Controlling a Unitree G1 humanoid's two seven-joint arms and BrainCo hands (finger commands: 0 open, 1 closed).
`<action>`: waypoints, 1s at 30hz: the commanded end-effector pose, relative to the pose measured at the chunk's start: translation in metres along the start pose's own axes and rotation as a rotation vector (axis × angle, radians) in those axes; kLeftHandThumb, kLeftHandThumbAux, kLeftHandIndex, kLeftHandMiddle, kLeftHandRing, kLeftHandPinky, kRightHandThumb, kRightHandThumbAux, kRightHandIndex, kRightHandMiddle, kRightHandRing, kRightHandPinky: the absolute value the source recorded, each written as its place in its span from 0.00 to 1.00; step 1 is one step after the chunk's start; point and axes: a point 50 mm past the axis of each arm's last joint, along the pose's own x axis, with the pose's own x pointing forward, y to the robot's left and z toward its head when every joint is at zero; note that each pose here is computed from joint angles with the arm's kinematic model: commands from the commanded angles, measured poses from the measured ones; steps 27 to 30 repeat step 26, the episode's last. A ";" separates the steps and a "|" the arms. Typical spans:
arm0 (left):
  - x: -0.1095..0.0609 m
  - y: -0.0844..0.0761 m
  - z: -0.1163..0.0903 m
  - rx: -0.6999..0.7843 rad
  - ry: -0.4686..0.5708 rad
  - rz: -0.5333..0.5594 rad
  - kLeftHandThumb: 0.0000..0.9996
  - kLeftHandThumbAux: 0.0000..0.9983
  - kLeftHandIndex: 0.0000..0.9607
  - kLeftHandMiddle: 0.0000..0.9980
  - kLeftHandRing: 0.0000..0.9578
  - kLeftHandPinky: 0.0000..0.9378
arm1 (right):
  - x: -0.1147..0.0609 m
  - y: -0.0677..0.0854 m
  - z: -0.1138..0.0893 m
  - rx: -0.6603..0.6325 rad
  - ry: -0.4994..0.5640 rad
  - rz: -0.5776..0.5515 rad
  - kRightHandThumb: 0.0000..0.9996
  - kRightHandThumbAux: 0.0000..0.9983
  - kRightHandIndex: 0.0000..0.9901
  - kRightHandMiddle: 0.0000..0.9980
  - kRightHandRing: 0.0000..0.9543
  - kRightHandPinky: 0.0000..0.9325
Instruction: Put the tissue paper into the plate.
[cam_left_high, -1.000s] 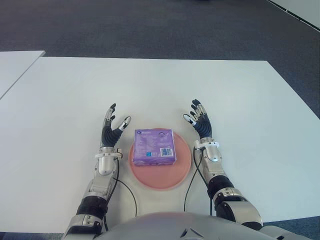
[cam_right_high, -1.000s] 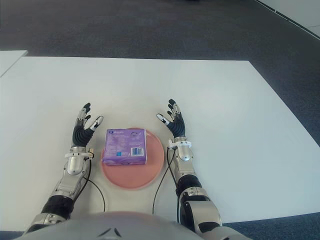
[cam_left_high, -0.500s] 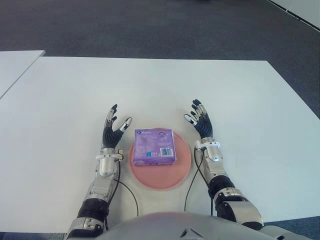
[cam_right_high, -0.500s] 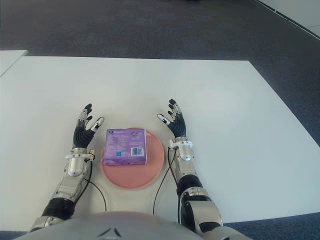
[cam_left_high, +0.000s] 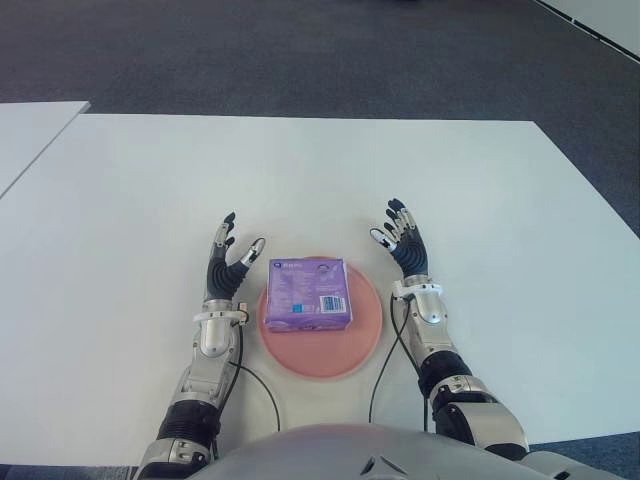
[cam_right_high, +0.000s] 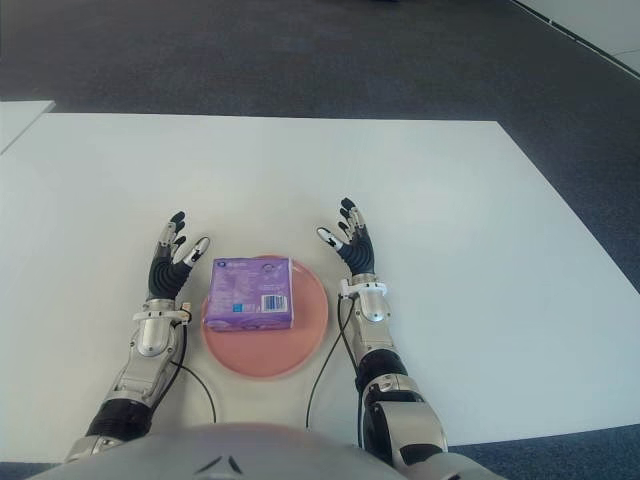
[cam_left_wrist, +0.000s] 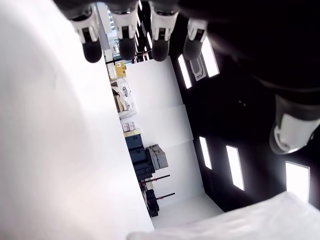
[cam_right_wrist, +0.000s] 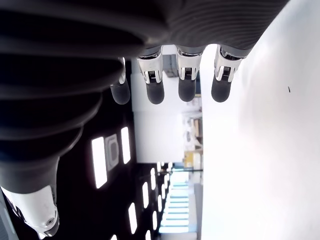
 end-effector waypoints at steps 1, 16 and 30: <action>-0.006 0.001 -0.005 0.016 0.018 -0.008 0.00 0.48 0.00 0.00 0.00 0.00 | -0.036 -0.009 -0.040 0.005 0.216 -0.056 0.00 0.66 0.00 0.00 0.00 0.00; -0.008 0.003 -0.011 0.021 0.030 -0.017 0.00 0.47 0.00 0.00 0.00 0.00 | -0.036 -0.010 -0.039 0.001 0.223 -0.098 0.00 0.65 0.00 0.00 0.00 0.00; -0.010 0.004 -0.015 0.007 0.055 -0.013 0.00 0.48 0.00 0.00 0.00 0.00 | -0.037 -0.010 -0.039 -0.007 0.231 -0.120 0.00 0.63 0.00 0.00 0.00 0.00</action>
